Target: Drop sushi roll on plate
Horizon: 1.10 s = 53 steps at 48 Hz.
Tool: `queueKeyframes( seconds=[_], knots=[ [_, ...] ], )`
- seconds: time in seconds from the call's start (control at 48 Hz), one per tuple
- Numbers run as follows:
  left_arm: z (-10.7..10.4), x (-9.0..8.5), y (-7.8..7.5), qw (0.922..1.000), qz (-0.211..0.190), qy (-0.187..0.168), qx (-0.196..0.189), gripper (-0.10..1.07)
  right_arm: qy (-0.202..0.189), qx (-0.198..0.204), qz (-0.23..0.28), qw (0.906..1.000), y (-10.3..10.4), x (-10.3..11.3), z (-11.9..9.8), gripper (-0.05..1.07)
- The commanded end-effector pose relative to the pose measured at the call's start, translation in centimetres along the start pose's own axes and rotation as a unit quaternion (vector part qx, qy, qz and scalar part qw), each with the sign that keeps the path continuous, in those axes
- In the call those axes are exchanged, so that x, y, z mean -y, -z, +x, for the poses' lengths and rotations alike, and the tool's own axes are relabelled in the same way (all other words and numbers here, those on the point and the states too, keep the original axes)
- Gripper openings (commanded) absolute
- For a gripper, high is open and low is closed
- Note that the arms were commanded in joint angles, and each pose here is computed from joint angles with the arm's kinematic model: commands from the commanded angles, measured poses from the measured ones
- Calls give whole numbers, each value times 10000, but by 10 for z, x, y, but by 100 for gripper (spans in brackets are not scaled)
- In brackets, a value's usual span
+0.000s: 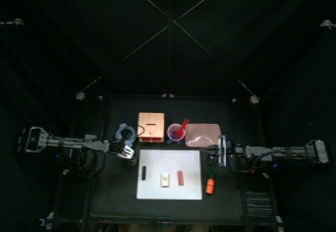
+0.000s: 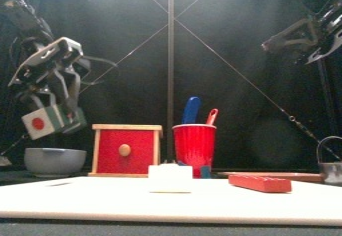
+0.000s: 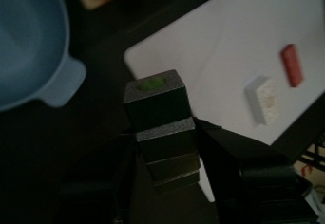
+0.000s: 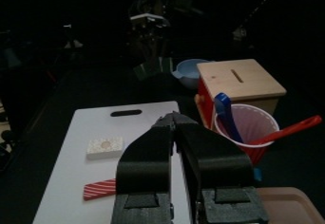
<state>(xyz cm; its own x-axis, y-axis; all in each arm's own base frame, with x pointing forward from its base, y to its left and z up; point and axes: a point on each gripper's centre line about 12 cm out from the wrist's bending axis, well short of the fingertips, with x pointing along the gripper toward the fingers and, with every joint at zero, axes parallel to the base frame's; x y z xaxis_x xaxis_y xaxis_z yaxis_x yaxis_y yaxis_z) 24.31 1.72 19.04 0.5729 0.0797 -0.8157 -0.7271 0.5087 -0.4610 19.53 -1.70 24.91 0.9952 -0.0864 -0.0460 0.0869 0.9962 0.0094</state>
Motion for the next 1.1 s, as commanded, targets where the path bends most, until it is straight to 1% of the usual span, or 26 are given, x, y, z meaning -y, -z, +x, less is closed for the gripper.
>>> queueKeyframes(
  seconds=[0.0, 0.083, 0.188, 0.208, 0.292, 0.375, 0.438, 0.604, 0.667, 0.729, 0.875, 0.938, 1.0, 1.042, 1.083],
  knots=[
    [-19, 15, -13, 9964, 368, 555, 521, 67, 55, 62, 9, 10000, -4, 2, 1, 2],
    [-28, 26, -21, 9865, 780, 1052, 985, 67, 78, 54, 10, 10000, -4, 3, 1, 2],
    [-33, 38, -29, 9695, 1147, 1632, 1425, 67, 86, 62, 11, 9999, -4, 3, 1, 2],
    [-32, 41, -30, 9648, 1230, 1763, 1514, 67, 78, 62, 10, 9999, -4, 3, 1, 2],
    [-30, 46, -38, 9559, 1347, 1975, 1708, 67, 78, 77, 10, 9999, -5, 3, 1, 2],
    [-26, 50, -48, 9526, 1334, 2028, 1831, 67, 85, 131, 10, 9999, -8, 3, 0, 2],
    [-22, 57, -59, 9499, 1342, 2067, 1923, 67, 90, 208, -6, 9997, -12, 3, -1, 2],
    [-6, 85, -85, 9407, 1755, 2036, 2068, 67, 105, 315, -6, 9994, -16, 4, -4, 2],
    [0, 98, -94, 9351, 1976, 2032, 2129, 67, 105, 323, -6, 9994, -17, 4, -4, 2],
    [3, 108, -103, 9304, 2110, 2031, 2204, 67, 112, 315, 1, 9994, -16, 4, -4, 2],
    [4, 126, -125, 9213, 2247, 2057, 2416, 67, 104, 323, 1, 9994, -16, 4, -4, 2],
    [5, 135, -134, 9159, 2314, 2107, 2512, 67, 105, 308, -6, 9995, -15, 4, -5, 2],
    [9, 146, -146, 9117, 2373, 2118, 2599, 67, 103, 300, -14, 9995, -14, 4, -5, 2],
    [14, 151, -152, 9109, 2387, 2114, 2618, 67, 108, 300, -21, 9995, -14, 4, -5, 2],
    [22, 159, -161, 9103, 2389, 2104, 2647, 67, 101, 300, -21, 9995, -14, 4, -5, 2]
  ],
)
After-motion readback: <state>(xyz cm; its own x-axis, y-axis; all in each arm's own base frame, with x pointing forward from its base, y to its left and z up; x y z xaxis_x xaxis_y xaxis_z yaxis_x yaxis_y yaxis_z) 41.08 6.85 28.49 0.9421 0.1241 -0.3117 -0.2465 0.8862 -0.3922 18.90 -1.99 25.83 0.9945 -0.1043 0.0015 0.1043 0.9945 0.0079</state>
